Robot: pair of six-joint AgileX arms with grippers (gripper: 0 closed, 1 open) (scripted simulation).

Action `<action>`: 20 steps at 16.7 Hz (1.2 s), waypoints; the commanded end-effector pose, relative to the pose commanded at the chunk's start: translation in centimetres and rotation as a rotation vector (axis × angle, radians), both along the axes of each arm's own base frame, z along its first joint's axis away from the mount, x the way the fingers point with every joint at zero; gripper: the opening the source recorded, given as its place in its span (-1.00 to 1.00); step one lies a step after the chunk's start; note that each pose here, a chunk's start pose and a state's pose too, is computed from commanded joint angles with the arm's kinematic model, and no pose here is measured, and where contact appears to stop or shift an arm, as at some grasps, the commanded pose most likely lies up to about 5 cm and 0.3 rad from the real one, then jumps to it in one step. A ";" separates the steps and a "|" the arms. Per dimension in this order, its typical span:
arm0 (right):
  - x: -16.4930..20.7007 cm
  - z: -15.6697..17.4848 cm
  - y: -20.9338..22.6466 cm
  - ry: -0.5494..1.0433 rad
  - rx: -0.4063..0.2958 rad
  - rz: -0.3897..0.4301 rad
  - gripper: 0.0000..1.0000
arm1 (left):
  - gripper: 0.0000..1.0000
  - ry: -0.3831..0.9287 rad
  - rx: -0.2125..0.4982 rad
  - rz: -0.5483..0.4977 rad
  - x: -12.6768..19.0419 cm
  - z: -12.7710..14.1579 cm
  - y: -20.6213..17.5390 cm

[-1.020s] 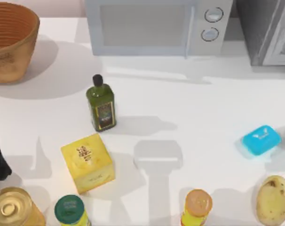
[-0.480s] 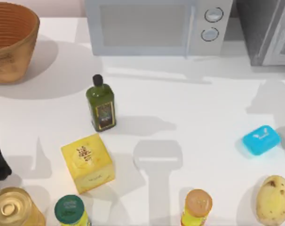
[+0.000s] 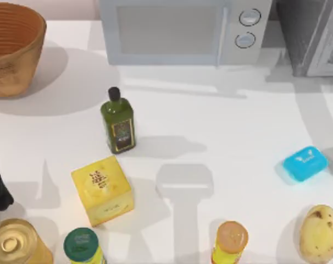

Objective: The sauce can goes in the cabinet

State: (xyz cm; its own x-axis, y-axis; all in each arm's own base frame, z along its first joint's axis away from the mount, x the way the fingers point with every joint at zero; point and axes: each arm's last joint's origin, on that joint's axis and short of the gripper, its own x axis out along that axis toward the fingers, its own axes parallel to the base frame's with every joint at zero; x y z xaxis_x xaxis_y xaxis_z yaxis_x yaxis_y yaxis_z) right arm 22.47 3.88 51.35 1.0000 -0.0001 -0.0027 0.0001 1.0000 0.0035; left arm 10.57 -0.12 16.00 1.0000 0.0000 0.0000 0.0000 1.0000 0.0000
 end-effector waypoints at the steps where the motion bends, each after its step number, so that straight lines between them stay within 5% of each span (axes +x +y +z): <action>1: 0.7 0.6 0.3 0.000 -0.001 0.001 -1.00 | 1.00 0.000 0.000 0.000 0.0 0.0 0.0; 13: 3.8 2.3 1.0 -0.021 0.004 0.017 -1.00 | 1.00 0.000 0.000 0.000 0.0 0.0 0.0; 20: 15.3 -0.4 0.9 0.035 -0.004 -0.013 -1.00 | 1.00 0.000 0.000 0.000 0.0 0.0 0.0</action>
